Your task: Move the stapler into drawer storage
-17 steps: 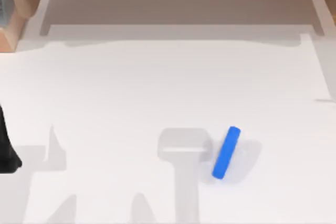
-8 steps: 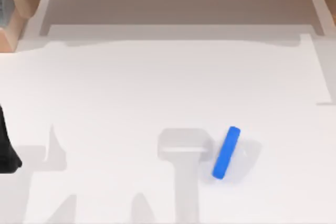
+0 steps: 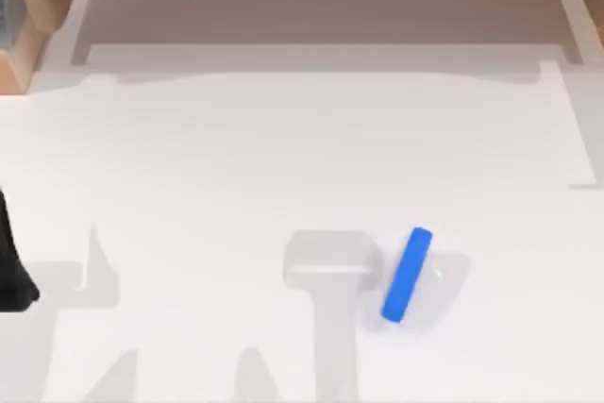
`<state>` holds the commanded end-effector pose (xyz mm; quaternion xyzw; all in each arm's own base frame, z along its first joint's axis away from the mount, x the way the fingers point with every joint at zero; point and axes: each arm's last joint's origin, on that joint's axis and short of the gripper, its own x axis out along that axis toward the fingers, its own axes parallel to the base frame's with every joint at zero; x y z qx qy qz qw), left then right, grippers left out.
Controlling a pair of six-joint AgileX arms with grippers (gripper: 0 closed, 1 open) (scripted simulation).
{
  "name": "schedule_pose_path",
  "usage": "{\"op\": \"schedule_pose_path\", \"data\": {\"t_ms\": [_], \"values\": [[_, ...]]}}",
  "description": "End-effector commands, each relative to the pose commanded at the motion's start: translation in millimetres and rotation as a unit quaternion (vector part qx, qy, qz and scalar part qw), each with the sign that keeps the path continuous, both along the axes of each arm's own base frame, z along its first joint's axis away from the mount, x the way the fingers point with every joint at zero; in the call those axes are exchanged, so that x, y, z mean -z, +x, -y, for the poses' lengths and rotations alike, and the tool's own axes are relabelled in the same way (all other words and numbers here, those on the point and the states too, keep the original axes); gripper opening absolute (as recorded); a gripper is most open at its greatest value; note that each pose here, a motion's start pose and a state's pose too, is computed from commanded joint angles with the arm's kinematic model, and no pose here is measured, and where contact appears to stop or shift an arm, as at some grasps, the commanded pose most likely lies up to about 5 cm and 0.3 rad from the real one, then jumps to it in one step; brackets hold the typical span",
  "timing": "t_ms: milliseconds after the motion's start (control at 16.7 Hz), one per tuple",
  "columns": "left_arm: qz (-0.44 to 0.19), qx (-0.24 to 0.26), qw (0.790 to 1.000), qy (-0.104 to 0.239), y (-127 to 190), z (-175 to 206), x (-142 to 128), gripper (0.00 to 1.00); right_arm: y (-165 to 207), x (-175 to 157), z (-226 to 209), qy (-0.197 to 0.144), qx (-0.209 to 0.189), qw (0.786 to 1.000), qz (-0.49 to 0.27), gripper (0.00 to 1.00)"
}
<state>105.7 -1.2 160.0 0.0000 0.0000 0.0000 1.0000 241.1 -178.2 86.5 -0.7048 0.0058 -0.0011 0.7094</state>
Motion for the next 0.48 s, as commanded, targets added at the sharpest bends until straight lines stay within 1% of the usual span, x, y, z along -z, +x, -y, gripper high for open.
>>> {"op": "schedule_pose_path", "data": {"t_ms": [120, 180, 480], "values": [[0.000, 0.000, 1.000, 0.000, 0.0, 0.0, 0.0, 1.00, 0.0, 0.0, 0.0, 0.000, 0.000, 1.000, 0.000, 0.98], [0.000, 0.000, 1.000, 0.000, 0.0, 0.0, 0.0, 1.00, 0.0, 0.0, 0.0, 0.000, 0.000, 1.000, 0.000, 1.00], [0.000, 0.000, 1.000, 0.000, 0.0, 0.0, 0.0, 1.00, 0.0, 0.0, 0.0, 0.000, 0.000, 1.000, 0.000, 1.00]]}}
